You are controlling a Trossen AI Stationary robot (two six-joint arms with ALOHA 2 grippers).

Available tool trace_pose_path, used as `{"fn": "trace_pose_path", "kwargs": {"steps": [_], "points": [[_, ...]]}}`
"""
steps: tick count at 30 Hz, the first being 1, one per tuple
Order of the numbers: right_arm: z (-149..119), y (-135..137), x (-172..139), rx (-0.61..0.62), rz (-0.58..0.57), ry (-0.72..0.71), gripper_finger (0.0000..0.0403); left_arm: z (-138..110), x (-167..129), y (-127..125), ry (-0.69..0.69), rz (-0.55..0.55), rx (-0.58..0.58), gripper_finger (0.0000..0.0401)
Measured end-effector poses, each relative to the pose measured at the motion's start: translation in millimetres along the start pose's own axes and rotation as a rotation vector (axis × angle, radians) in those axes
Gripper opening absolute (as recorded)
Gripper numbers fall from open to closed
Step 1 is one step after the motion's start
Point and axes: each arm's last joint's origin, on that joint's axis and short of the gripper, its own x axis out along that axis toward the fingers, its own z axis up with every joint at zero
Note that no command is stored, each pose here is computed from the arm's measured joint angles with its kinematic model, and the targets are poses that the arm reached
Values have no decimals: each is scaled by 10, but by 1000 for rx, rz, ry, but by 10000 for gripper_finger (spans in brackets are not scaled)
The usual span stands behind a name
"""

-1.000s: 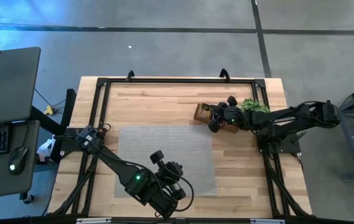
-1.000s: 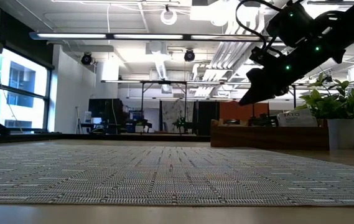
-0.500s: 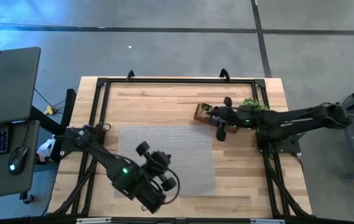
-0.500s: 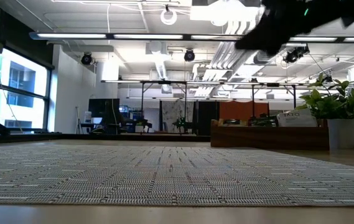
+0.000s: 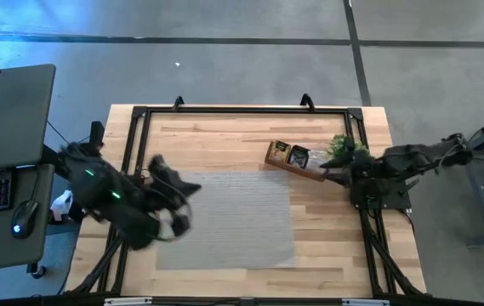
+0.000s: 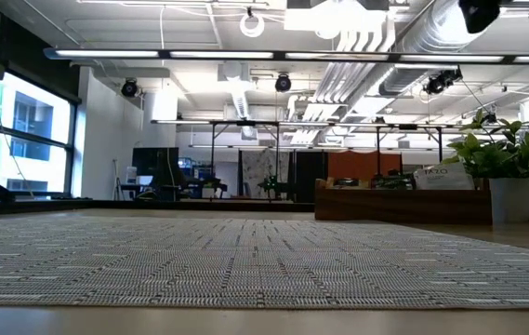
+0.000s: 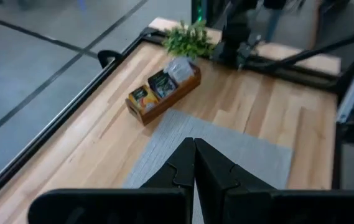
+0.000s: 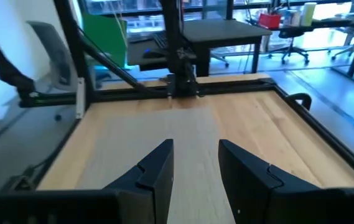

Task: Pick & Place Tea
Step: Return to Home Position

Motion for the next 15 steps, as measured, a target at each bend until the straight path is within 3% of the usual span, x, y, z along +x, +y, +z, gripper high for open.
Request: {"fn": "trace_pose_path", "kwargs": {"steps": [4,8,12,15], "points": [[-24,-44,-227,32,20,-32,123,12,-187,355,-23,-16,-39,3],[-61,-90,-371,29,32,-49,123,-161,-273,683,-78,37,-66,3],[-242,-91,-363,5,83,-31,123,-512,-199,1004,-96,103,-187,3],[-427,-53,-305,2,195,-17,123,-833,-30,1062,-84,100,-240,3]]}}
